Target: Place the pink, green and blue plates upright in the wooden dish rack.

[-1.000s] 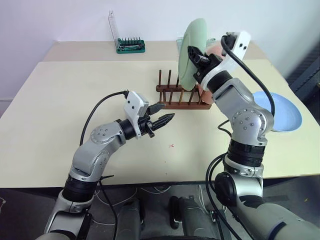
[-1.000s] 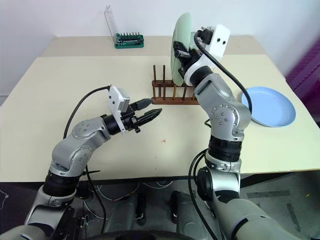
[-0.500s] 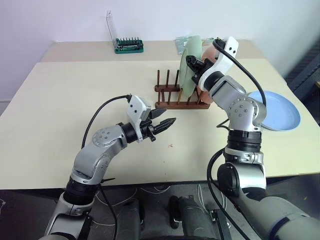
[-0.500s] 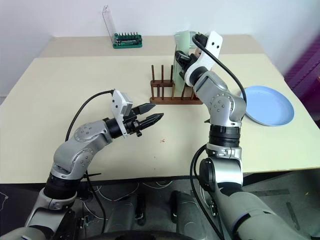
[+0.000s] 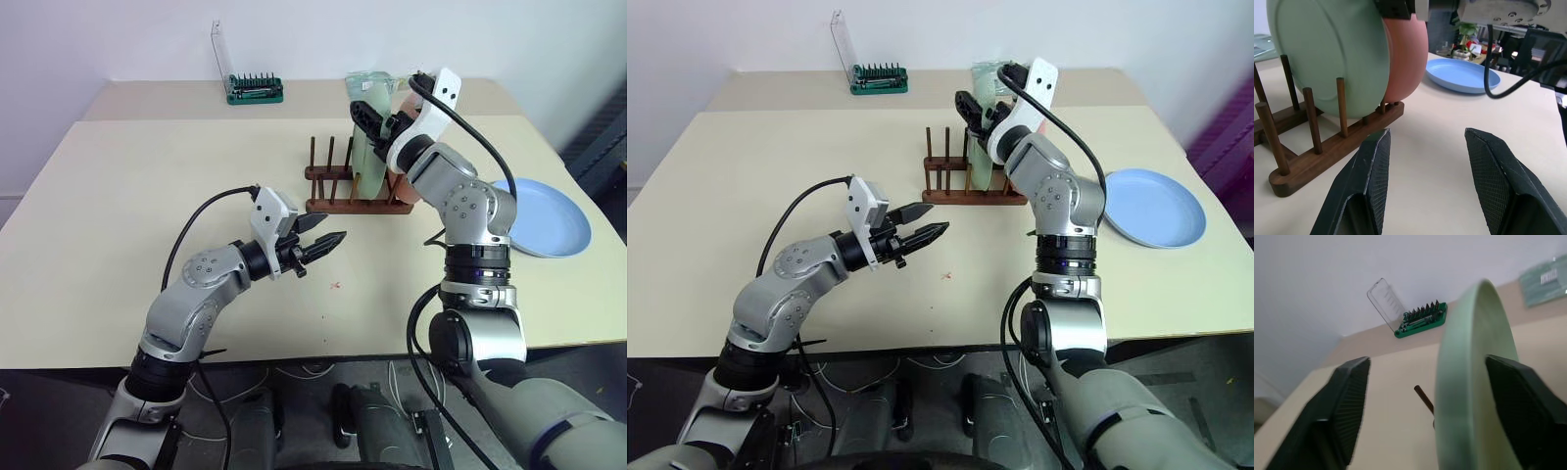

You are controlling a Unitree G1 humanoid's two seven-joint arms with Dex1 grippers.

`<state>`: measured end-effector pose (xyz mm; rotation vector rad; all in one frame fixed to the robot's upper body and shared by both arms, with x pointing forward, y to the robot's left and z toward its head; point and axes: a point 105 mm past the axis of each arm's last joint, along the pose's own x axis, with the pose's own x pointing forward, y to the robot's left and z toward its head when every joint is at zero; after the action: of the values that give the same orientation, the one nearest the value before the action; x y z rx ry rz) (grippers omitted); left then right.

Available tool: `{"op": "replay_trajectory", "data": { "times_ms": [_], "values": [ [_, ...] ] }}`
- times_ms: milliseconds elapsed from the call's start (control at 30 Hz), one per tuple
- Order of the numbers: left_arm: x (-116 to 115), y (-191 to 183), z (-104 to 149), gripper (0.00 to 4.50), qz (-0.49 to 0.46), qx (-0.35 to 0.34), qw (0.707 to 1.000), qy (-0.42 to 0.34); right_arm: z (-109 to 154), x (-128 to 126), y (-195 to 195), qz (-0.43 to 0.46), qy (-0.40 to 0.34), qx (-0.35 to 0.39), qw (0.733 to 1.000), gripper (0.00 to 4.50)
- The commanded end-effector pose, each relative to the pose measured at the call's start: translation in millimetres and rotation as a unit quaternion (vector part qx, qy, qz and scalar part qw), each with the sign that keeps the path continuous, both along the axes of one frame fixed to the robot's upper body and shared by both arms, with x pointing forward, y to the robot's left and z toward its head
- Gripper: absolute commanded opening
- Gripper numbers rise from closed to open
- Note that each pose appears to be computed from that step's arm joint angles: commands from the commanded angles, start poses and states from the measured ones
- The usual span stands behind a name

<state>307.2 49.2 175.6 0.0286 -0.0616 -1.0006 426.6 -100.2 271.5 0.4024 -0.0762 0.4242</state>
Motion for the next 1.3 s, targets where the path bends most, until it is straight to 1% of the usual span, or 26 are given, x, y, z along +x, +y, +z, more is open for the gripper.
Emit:
{"op": "replay_trajectory", "data": {
  "times_ms": [33,67,133,167,233,300,400,467,533,567,600,633,700,767,833,867,933,1000,1100,1200,1300],
  "values": [
    [-6.2,-6.7,11.4,2.49,-0.016,-0.004,1.000,-0.024,37.4,-13.2,0.9,0.001,-0.086,-0.034,0.996,3.70],
    [-6.5,-7.2,11.5,2.49,-0.017,-0.004,1.000,-0.025,39.6,-15.0,0.7,0.001,-0.095,-0.044,0.995,3.70],
    [-6.2,-8.4,11.4,2.49,-0.018,-0.005,1.000,-0.026,46.5,-20.7,-3.1,-0.009,-0.128,-0.096,0.987,3.70],
    [-6.1,-8.8,11.4,2.49,-0.018,-0.005,1.000,-0.025,48.4,-23.1,-4.0,-0.009,-0.138,-0.110,0.984,3.70],
    [-6.1,-9.3,11.4,2.49,-0.018,-0.006,0.999,-0.025,49.4,-25.5,-4.7,-0.005,-0.144,-0.119,0.982,3.70],
    [-6.0,-10.5,11.4,2.49,-0.020,-0.005,0.999,-0.027,54.4,-29.5,-10.2,-0.015,-0.167,-0.148,0.975,3.70],
    [-4.8,-12.9,11.8,2.49,-0.022,-0.006,0.999,-0.030,73.7,-41.8,-33.1,-0.025,-0.212,-0.180,0.960,3.70],
    [-3.6,-14.3,12.7,2.49,-0.021,-0.007,0.999,-0.034,86.7,-57.7,-47.6,-0.011,-0.258,-0.222,0.940,3.70],
    [-2.8,-15.9,13.2,2.49,-0.021,-0.008,0.999,-0.035,91.5,-72.8,-66.6,0.007,-0.285,-0.272,0.919,3.70],
    [-3.6,-17.4,13.2,2.49,-0.026,-0.007,0.999,-0.037,89.2,-78.8,-81.1,0.012,-0.285,-0.306,0.908,3.70],
    [-4.8,-19.0,12.8,2.49,-0.032,-0.004,0.999,-0.039,86.8,-81.3,-95.3,0.008,-0.276,-0.328,0.903,3.70],
    [-6.2,-21.1,11.8,2.49,-0.039,-0.001,0.998,-0.040,84.2,-81.1,-114.7,-0.008,-0.255,-0.343,0.904,3.70],
    [-9.5,-25.5,8.5,2.49,-0.056,0.007,0.998,-0.041,72.3,-82.9,-148.7,-0.023,-0.202,-0.356,0.912,3.70],
    [-12.5,-29.3,5.4,2.49,-0.071,0.013,0.997,-0.041,48.1,-84.6,-167.8,-0.022,-0.152,-0.391,0.907,3.70],
    [-15.2,-33.2,3.4,2.49,-0.087,0.016,0.995,-0.042,9.5,-85.7,-182.7,-0.010,-0.086,-0.447,0.890,3.70],
    [-15.5,-34.6,2.9,2.49,-0.091,0.018,0.995,-0.044,-9.1,-84.8,-190.1,-0.011,-0.054,-0.462,0.885,3.70],
    [-16.4,-37.2,3.5,2.49,-0.100,0.018,0.994,-0.049,-41.5,-78.6,-207.1,-0.037,0.006,-0.465,0.884,3.70],
    [-19.1,-40.0,7.1,2.49,-0.113,0.007,0.992,-0.053,-67.3,-71.3,-225.5,-0.075,0.057,-0.488,0.868,3.70],
    [-26.2,-43.6,10.1,2.49,-0.136,-0.002,0.989,-0.057,-87.6,-65.7,-240.6,-0.099,0.097,-0.512,0.848,3.70],
    [-30.0,-44.9,8.4,2.49,-0.145,0.002,0.988,-0.057,-104.9,-61.5,-247.8,-0.103,0.129,-0.509,0.845,3.70],
    [-27.8,-44.3,6.7,2.49,-0.136,0.003,0.989,-0.053,-119.7,-55.9,-258.4,-0.120,0.159,-0.507,0.838,3.70]
  ]
}}
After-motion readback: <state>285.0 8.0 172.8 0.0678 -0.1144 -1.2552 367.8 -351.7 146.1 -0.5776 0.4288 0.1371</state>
